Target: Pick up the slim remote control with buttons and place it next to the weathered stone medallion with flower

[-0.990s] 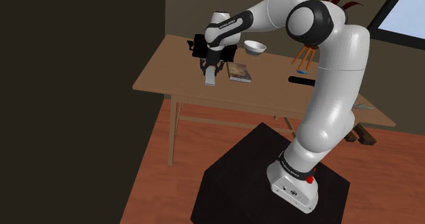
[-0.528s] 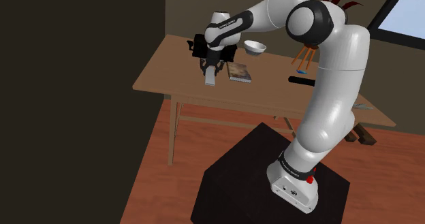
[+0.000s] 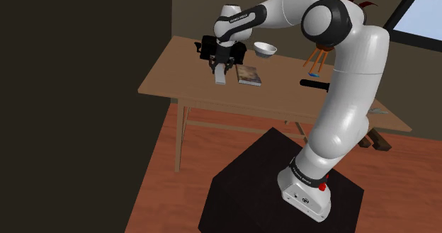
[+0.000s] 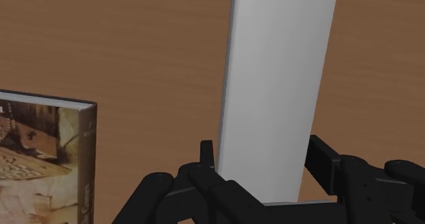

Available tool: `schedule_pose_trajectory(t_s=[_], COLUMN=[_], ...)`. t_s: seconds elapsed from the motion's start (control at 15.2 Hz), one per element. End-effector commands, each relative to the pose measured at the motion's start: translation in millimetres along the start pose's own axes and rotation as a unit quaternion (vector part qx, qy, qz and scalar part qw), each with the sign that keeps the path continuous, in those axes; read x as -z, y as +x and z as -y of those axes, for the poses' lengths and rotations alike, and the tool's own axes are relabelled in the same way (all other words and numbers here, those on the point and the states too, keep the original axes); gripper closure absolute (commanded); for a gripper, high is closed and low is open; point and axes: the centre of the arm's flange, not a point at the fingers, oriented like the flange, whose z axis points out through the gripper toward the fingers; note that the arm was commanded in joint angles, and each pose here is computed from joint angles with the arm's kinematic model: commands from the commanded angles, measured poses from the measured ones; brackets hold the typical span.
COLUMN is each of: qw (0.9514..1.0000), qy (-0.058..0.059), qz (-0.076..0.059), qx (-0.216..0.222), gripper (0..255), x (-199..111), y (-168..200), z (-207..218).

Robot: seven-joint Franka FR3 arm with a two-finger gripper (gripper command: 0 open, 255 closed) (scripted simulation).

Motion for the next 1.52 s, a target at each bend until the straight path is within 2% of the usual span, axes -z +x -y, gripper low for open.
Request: schedule_pose_trajectory(t_s=[0.0,1.39,1.45], qw=[1.0,1.0,1.0], qy=[0.0,0.0,0.0], qz=[0.0,0.0,0.0], qx=[0.0,0.0,0.0], gripper=[255,255,255], x=[11.3,120.3,120.1], y=[-0.7,0.2,-4.7], z=[-0.2,-2.2,-14.4])
